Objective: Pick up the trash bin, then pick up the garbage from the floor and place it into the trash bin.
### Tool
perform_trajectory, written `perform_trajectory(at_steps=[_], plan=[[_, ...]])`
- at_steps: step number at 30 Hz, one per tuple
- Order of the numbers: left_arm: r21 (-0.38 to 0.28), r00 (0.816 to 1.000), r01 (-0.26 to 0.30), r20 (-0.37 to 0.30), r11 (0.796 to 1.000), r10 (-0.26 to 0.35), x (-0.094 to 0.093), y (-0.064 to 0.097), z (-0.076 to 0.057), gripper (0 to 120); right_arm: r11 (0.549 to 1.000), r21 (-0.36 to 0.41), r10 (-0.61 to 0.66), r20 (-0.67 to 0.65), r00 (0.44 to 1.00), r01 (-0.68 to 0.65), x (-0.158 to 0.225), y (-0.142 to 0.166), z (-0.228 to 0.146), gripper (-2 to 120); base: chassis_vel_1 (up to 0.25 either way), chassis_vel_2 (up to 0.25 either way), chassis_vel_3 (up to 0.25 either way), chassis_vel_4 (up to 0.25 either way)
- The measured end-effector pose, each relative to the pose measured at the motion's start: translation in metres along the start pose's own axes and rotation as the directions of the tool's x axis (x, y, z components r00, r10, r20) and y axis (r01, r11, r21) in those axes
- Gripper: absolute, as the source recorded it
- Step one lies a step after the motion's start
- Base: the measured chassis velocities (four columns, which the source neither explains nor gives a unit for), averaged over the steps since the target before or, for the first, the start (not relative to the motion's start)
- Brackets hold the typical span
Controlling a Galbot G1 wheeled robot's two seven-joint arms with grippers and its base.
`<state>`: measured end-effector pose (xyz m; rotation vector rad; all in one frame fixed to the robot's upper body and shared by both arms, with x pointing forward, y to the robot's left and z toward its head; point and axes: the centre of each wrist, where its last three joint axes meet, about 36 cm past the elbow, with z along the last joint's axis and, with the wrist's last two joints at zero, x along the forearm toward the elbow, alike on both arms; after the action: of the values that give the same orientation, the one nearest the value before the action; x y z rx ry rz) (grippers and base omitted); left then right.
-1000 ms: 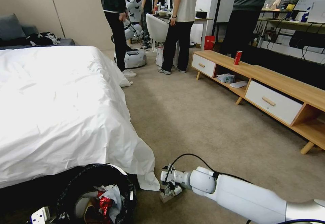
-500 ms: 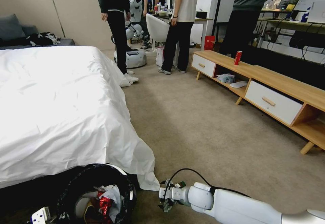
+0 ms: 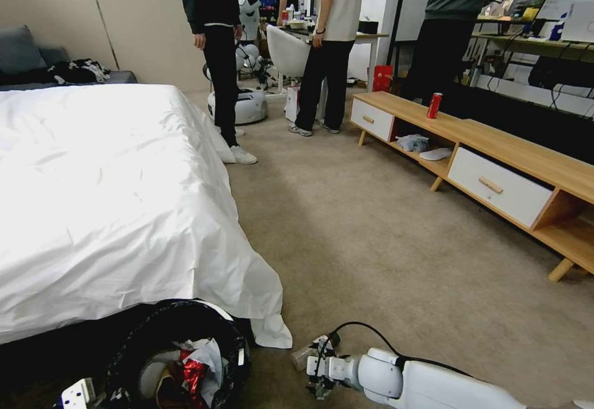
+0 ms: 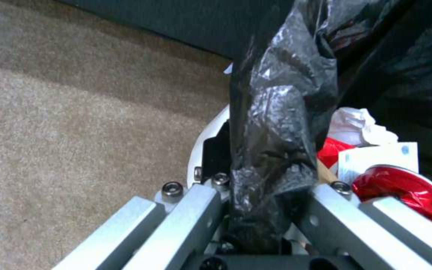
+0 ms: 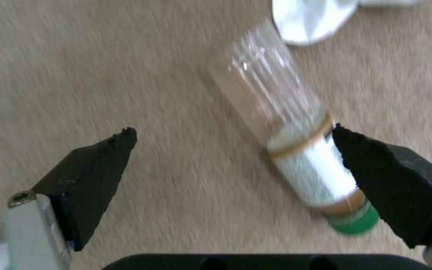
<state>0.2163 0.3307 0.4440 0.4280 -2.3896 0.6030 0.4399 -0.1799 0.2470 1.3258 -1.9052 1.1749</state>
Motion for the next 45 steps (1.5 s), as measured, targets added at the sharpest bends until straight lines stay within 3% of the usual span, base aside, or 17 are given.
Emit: perform_trajectory(at_steps=[18,45], plan=[[-0.002,1.000,0.002,-0.007,1.000,-0.002,-0.001,0.000,0.004,0,0.997,-0.009,0.082,-0.048,0.995,-0.082,-0.004,-0.026,0.039,100,0.000,0.000,0.000,0.000],[0.002,1.000,0.002,-0.012,1.000,-0.002,-0.002,0.001,0.006,0,0.991,-0.003,0.133,-0.004,0.991,-0.133,-0.046,-0.058,0.024,100,0.000,0.000,0.000,0.000]])
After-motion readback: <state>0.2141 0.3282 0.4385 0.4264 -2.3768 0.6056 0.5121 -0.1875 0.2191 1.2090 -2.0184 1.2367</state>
